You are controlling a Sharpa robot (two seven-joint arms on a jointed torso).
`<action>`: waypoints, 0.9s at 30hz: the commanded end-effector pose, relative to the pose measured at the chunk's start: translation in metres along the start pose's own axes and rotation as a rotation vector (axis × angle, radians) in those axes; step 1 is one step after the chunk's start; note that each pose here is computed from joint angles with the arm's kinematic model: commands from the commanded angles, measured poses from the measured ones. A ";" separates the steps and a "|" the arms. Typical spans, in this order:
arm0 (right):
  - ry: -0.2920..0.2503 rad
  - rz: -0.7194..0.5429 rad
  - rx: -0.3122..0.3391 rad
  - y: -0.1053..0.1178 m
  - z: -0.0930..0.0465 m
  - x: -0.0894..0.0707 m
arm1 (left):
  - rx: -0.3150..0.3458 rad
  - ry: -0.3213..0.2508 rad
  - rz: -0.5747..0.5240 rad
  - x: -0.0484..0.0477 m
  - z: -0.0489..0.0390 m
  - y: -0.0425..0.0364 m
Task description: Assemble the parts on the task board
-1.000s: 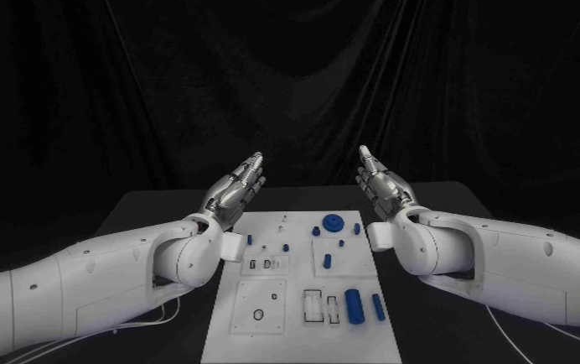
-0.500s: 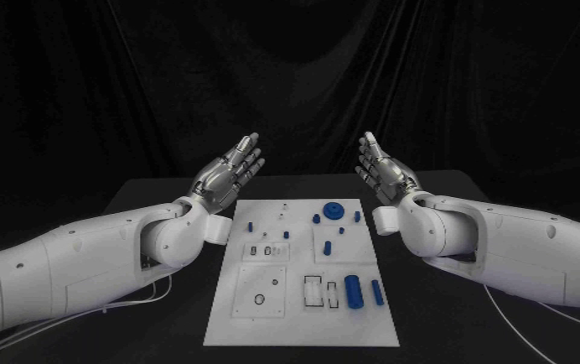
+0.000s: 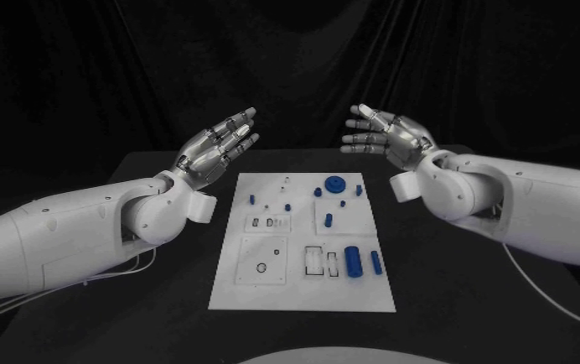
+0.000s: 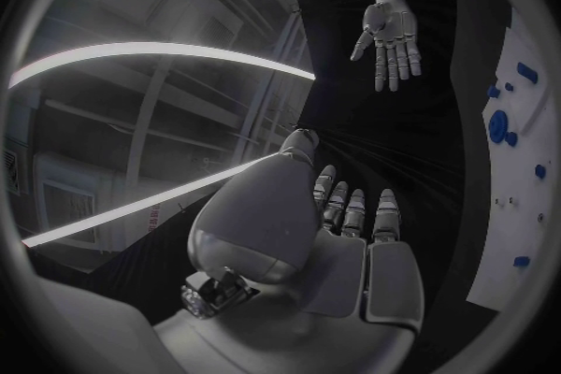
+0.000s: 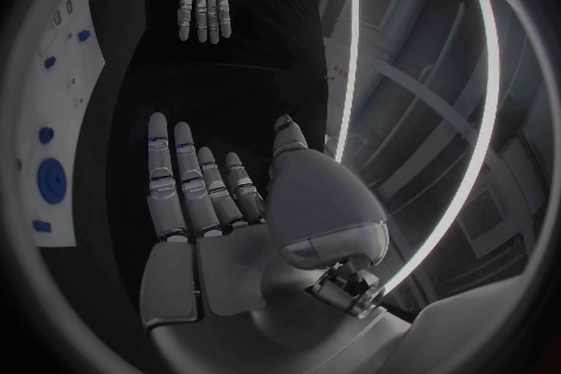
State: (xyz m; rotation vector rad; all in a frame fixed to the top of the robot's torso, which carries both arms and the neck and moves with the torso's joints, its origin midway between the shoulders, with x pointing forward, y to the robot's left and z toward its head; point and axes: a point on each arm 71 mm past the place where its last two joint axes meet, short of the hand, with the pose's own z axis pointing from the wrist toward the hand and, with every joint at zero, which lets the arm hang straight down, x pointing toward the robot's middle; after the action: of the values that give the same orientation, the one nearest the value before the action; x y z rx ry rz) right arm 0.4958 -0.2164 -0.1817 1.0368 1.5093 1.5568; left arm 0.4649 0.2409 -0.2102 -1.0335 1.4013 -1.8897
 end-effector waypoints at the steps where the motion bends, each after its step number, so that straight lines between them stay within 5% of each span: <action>1: 0.189 -0.377 0.021 0.019 0.002 0.010 | 0.060 0.065 0.065 0.0069 -0.0047 -0.0077; 8: 0.325 -1.130 0.069 0.055 0.009 0.012 | 0.069 0.070 0.074 0.0112 -0.0129 -0.0144; 12: 0.347 -1.555 0.086 0.065 0.014 0.014 | 0.072 0.083 0.066 0.0168 -0.0160 -0.0178; 19: 0.288 -1.876 0.016 0.076 0.018 0.017 | 0.078 0.119 0.045 0.0259 -0.0156 -0.0234; 27: 0.259 -1.981 -0.108 0.074 0.018 0.024 | 0.077 0.131 0.040 0.0267 -0.0144 -0.0243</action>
State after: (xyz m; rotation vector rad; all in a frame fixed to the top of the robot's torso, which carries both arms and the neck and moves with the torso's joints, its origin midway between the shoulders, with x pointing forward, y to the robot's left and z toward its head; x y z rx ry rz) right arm 0.5048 -0.1919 -0.1089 -0.7006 1.6341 0.3402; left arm 0.4390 0.2352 -0.1872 -0.8880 1.4372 -1.9509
